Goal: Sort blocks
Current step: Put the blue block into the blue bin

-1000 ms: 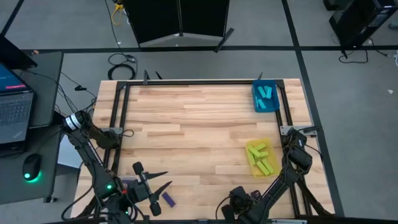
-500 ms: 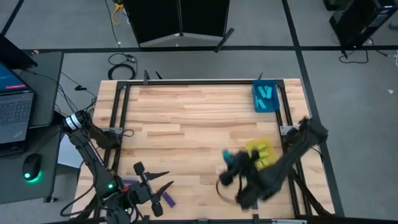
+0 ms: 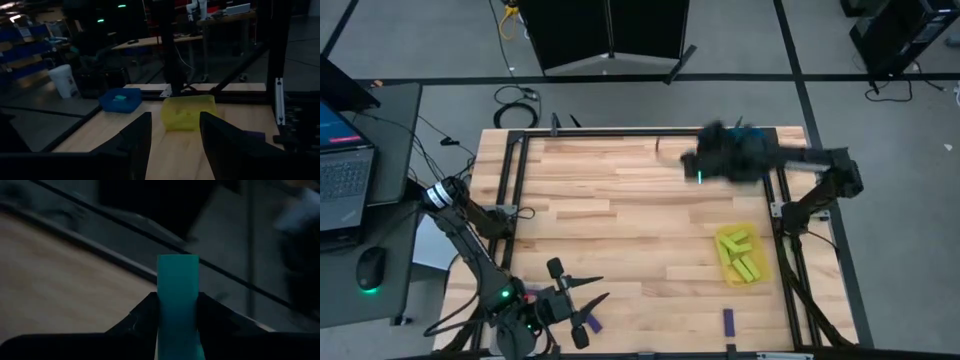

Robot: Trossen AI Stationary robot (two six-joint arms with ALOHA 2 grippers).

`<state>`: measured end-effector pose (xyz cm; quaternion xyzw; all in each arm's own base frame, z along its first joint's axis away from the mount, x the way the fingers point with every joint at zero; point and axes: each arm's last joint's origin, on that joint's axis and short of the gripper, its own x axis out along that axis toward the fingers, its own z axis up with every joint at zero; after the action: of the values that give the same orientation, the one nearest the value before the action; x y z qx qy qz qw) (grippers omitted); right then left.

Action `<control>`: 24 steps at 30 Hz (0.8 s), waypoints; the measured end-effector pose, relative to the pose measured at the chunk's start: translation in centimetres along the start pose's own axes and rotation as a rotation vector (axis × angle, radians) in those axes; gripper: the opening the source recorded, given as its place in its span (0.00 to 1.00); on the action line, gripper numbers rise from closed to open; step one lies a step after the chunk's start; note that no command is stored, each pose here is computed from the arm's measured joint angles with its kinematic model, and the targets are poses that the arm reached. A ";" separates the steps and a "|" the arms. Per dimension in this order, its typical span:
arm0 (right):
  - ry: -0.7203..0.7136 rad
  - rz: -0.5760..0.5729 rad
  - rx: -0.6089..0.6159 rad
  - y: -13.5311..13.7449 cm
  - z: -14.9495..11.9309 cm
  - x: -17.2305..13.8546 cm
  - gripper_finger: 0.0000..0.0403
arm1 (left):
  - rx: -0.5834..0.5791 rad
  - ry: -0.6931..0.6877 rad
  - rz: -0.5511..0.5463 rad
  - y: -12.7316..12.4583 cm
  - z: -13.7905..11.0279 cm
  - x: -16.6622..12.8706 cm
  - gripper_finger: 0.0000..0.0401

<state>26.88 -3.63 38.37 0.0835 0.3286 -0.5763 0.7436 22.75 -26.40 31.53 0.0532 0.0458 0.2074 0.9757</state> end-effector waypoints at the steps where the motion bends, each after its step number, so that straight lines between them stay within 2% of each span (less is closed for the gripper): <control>1: 0.032 -0.033 0.004 -0.9 0.7 1.3 0.28 | -0.006 -0.001 -0.003 0.0 0.0 0.0 0.43; 3: 0.109 -0.082 0.007 -2.5 1.5 4.1 0.28 | -0.016 -0.002 -0.005 0.0 0.1 0.0 0.43; 7: 0.255 -0.082 0.057 -5.6 1.6 10.0 0.28 | -0.030 -0.001 -0.020 -0.1 0.2 0.0 0.43; 10: 0.357 -0.074 0.122 -8.0 0.2 14.3 0.28 | -0.046 0.000 -0.027 -0.1 0.2 0.0 0.43; 13: 0.484 -0.109 0.141 -10.0 -2.3 17.5 0.28 | -0.077 0.009 -0.061 -0.2 0.1 0.0 0.43; 18: 0.588 -0.174 0.151 -12.1 -6.0 20.8 0.28 | -0.079 0.037 -0.110 -0.3 -0.3 -0.1 0.43; 24: 0.557 -0.153 0.186 -12.3 -7.9 22.7 0.28 | -0.093 0.086 -0.123 -0.1 -1.2 0.0 0.43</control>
<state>15.30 -21.84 22.16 0.2810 0.4710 -0.6132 0.5685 22.61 -26.39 30.30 -0.0042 0.0809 0.1511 0.9852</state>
